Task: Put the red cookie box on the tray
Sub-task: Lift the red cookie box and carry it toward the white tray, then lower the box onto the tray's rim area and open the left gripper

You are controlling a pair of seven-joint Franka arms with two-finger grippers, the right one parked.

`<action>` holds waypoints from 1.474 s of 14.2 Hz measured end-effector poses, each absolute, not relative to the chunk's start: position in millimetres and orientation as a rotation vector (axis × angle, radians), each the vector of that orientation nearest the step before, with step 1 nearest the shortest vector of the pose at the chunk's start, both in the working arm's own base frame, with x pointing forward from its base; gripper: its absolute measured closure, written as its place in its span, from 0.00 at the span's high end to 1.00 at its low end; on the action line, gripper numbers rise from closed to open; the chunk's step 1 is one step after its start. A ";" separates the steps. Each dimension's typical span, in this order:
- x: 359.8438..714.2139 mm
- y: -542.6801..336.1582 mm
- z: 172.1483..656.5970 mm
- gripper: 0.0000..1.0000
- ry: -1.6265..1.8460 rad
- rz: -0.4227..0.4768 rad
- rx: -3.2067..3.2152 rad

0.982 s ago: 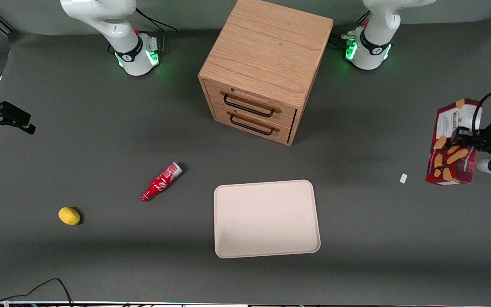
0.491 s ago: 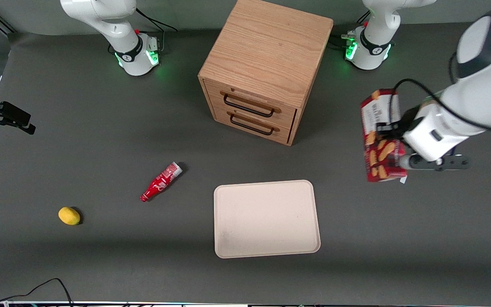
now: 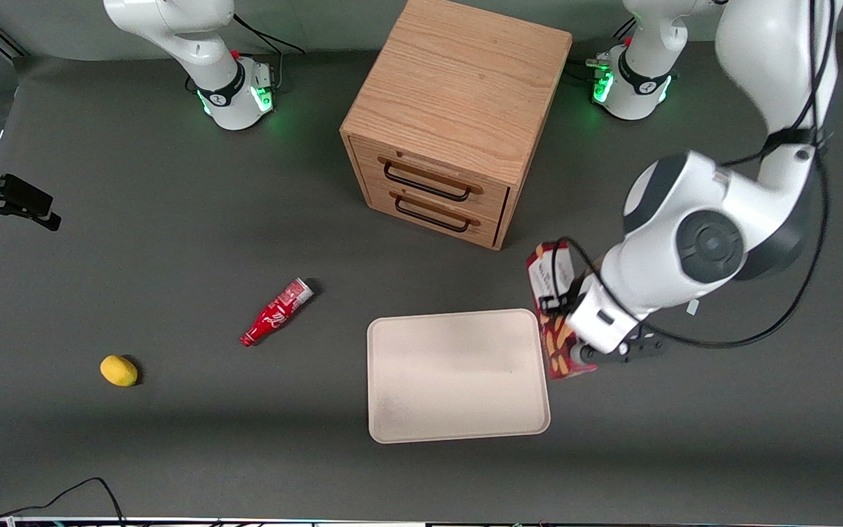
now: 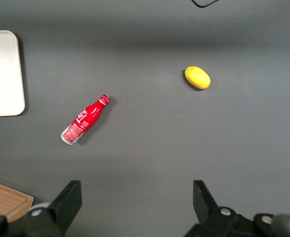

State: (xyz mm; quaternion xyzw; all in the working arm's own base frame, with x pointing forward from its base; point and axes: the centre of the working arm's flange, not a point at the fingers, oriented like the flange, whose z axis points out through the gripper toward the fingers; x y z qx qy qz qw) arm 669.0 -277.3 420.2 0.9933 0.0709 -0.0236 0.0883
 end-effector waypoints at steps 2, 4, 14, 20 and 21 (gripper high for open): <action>682.7 -279.8 374.1 0.22 0.212 -0.027 2.970; 688.4 -281.5 333.4 0.22 0.211 0.018 3.002; 675.7 -305.3 253.5 0.22 0.163 0.120 3.062; 670.5 -314.8 238.7 0.39 0.149 0.150 3.074; 671.4 -314.2 239.9 0.48 0.151 0.154 3.073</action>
